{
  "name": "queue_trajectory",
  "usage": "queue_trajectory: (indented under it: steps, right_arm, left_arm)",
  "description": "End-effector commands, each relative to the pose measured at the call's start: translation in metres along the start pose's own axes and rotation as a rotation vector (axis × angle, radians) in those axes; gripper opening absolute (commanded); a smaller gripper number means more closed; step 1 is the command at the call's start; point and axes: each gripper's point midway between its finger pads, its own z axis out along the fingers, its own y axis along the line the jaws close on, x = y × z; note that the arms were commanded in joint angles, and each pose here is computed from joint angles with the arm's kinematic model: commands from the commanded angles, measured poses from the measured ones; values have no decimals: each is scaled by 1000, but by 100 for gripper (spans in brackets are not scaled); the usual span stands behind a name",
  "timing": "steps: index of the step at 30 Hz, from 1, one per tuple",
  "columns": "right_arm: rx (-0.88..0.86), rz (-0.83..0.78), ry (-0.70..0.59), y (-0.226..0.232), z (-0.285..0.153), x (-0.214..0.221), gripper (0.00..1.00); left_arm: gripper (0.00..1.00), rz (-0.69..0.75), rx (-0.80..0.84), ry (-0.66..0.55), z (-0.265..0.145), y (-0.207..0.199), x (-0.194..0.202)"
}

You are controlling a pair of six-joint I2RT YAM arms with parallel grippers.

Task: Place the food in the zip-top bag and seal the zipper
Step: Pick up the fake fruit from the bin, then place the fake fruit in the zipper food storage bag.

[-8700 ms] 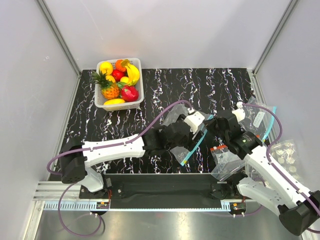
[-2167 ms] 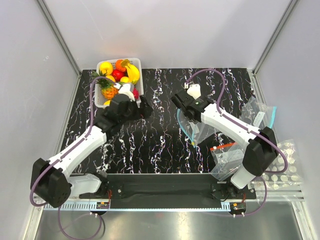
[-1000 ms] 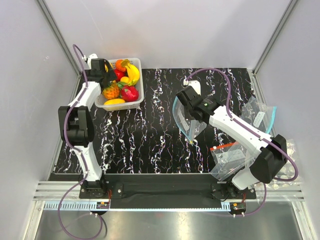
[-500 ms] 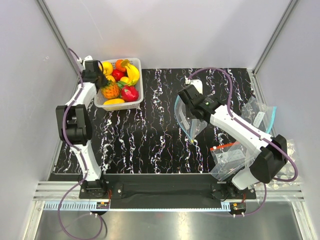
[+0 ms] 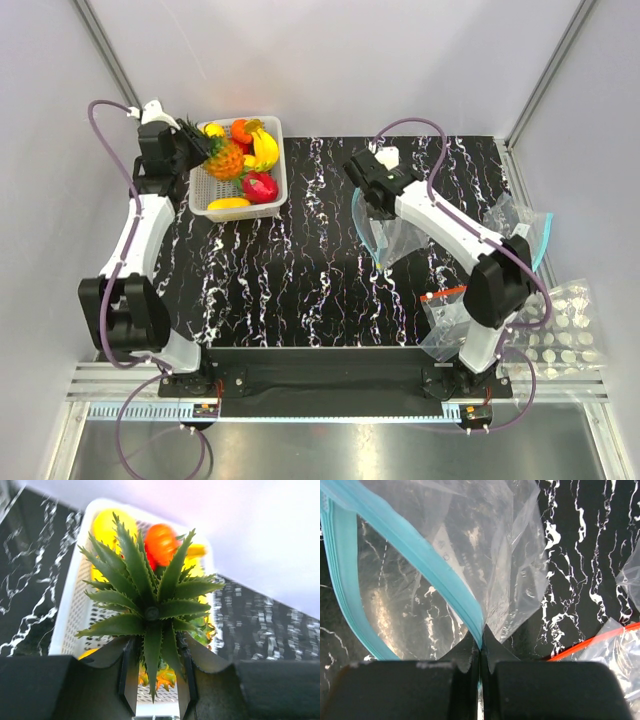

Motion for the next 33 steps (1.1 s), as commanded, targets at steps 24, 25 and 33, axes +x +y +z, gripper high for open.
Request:
queue_trajectory:
  steps: [24, 25, 33]
  right_arm:
    - [-99, 96, 33, 8, -11, -13, 0]
    - [-104, 99, 32, 7, -12, -14, 0]
    - [-152, 107, 26, 6, -28, -14, 0]
  left_arm:
    - [0, -313, 748, 6, -182, -188, 43]
    - [0, -346, 729, 9, -178, -186, 50]
    - [0, -478, 743, 14, -181, -202, 84]
